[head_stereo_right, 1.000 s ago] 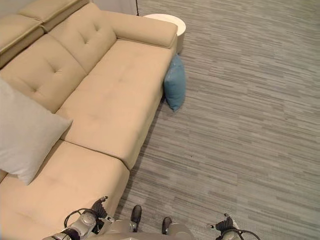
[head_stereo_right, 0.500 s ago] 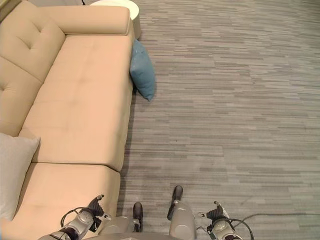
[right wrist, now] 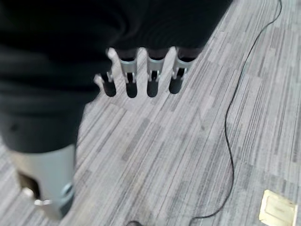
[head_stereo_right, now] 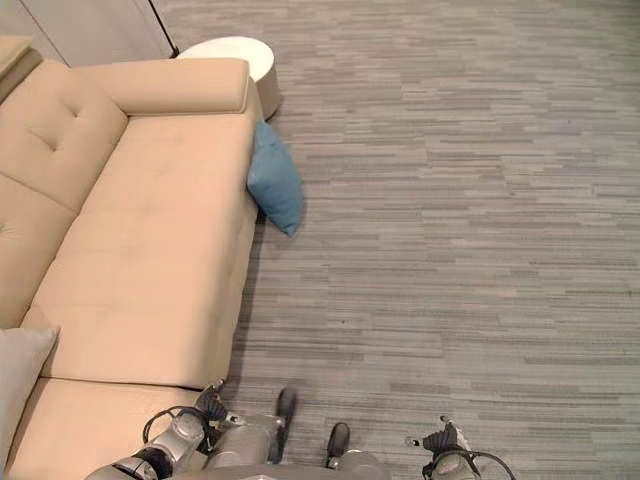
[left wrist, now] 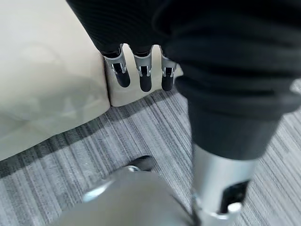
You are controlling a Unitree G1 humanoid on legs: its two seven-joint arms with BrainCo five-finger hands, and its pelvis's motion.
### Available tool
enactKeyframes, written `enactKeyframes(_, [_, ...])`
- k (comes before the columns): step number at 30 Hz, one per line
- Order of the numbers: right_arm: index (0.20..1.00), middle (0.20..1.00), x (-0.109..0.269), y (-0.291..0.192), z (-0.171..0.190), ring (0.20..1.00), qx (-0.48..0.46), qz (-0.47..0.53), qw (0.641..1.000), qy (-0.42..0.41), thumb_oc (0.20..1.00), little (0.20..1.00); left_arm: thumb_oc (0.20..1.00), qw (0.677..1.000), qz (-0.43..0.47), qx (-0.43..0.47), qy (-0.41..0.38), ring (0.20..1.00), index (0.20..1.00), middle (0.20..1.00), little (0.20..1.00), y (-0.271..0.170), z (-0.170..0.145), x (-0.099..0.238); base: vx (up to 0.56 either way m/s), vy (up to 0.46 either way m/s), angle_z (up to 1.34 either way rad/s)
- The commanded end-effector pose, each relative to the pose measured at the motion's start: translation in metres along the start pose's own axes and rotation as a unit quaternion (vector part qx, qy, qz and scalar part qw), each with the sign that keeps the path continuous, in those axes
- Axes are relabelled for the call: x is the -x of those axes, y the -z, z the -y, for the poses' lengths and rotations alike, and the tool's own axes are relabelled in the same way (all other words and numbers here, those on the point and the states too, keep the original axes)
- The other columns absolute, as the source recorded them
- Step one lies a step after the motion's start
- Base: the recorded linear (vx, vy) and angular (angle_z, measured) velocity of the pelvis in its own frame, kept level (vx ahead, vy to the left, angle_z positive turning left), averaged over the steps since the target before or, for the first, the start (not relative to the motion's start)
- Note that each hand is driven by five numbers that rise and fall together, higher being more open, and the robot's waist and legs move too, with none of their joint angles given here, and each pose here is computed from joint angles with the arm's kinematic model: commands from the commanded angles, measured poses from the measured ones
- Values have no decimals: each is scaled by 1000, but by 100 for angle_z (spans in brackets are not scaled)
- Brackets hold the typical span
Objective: Pick up all the scattered cushions and arrange them neatly on the sofa.
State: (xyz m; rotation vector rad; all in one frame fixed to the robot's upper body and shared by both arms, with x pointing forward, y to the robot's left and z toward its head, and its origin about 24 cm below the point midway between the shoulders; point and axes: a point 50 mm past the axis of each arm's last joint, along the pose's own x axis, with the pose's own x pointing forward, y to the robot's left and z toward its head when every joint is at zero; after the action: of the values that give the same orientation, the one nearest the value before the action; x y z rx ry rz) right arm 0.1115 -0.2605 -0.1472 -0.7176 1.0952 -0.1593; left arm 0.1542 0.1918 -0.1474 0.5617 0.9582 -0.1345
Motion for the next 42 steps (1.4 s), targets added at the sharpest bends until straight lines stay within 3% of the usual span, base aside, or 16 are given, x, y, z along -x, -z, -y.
enactKeyframes(1, [1000, 1000, 1, 13, 7, 1000, 13, -11, 1000, 15, 1000, 1000, 1000, 999, -33, -6, 20, 1000, 1000, 1000, 1000, 19, 16, 6, 431, 132, -90])
enactKeyframes(11, [1000, 1000, 2, 3, -2, 1000, 51, 14, 999, -8, 1000, 1000, 1000, 999, -34, -6, 1, 1000, 1000, 1000, 1000, 24, 5, 7, 197, 76, -36])
enactKeyframes(22, [1000, 1000, 2, 18, 2, 1000, 45, -15, 999, -13, 1000, 1000, 1000, 999, -38, -14, 26, 1000, 1000, 1000, 1000, 26, 17, 8, 267, -259, 27])
enactKeyframes(29, [1000, 1000, 2, 17, 3, 1000, 23, -19, 1000, -6, 1000, 1000, 1000, 999, 17, -15, 38, 1000, 1000, 1000, 1000, -6, 19, 2, 203, -246, 1])
enactKeyframes(36, [1000, 1000, 7, 30, -6, 1000, 50, -31, 998, -23, 1000, 1000, 1000, 998, -29, -9, 49, 1000, 1000, 1000, 1000, 21, 25, 8, 434, 82, -46])
enactKeyframes(42, [1000, 1000, 4, 15, -8, 1000, 67, -5, 997, -32, 1000, 1000, 1000, 999, -21, -8, 29, 1000, 1000, 1000, 1000, 19, 14, 6, 269, 39, 38])
